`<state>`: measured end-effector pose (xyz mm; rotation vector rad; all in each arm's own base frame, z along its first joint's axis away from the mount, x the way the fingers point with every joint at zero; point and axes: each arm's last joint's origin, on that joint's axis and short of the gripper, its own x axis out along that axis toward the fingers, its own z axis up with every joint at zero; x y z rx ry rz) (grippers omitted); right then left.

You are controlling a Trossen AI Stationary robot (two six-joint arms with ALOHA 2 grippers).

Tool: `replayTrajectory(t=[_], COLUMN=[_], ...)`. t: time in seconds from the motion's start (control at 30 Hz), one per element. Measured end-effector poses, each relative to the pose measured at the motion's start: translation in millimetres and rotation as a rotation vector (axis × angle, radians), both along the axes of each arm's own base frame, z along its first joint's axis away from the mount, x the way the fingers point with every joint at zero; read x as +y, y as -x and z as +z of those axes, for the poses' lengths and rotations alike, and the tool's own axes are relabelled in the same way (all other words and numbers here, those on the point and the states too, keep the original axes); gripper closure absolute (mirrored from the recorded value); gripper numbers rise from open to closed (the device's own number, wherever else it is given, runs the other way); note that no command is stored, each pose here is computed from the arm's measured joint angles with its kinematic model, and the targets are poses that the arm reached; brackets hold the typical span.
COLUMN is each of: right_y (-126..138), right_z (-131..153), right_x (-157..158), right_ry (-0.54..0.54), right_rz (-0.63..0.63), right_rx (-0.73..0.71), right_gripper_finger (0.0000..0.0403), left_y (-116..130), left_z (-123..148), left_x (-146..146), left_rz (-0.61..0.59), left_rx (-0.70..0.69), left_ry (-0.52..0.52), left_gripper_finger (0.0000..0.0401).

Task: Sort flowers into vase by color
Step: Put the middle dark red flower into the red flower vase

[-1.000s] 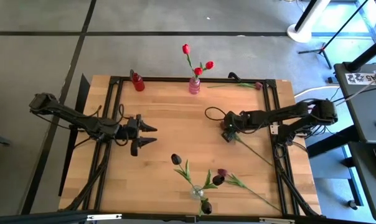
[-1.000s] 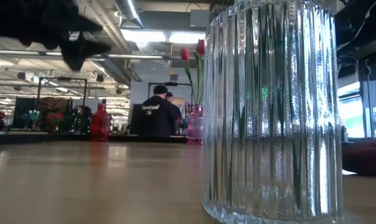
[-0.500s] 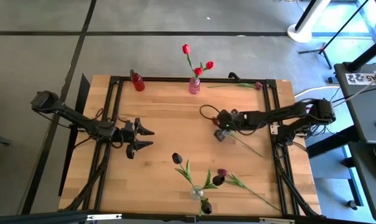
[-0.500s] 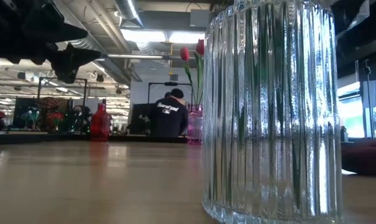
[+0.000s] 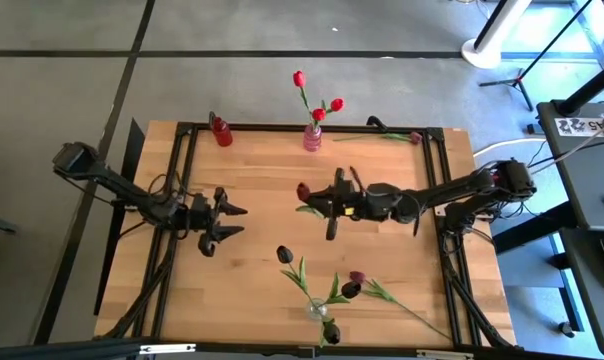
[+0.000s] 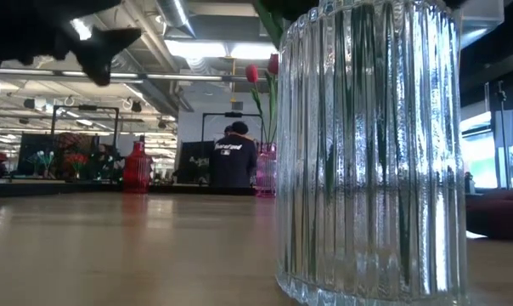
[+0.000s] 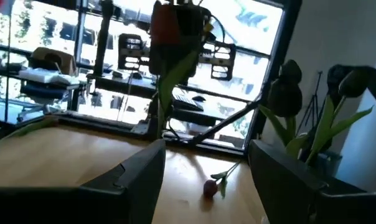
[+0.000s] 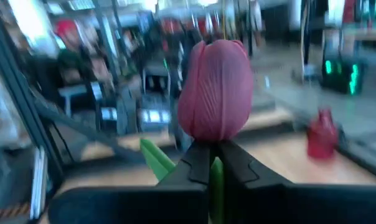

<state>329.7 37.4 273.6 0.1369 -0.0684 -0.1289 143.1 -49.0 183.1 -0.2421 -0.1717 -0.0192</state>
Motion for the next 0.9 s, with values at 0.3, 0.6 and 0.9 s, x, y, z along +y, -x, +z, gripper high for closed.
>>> replayTrajectory(t=[0.3,0.6,0.9], right_y=[-21,-29,-30], right_z=[-13,5,9], right_x=[7,31,34], right_ry=[0.016,0.166,0.205], right_rz=[0.054,0.138,0.079], right_rx=[-0.139,-0.196,-0.195], right_gripper_finger=[0.0397,0.0397,0.0394], left_y=[-62,-106,-123], left_z=[21,27,45], left_x=[-30,-28,-16], left_rz=[-0.005,0.16,0.198], left_rx=[0.057,0.025,-0.026], left_ry=[-0.164,-0.19,-0.177], left_gripper_finger=[0.0174,0.0174,0.0174])
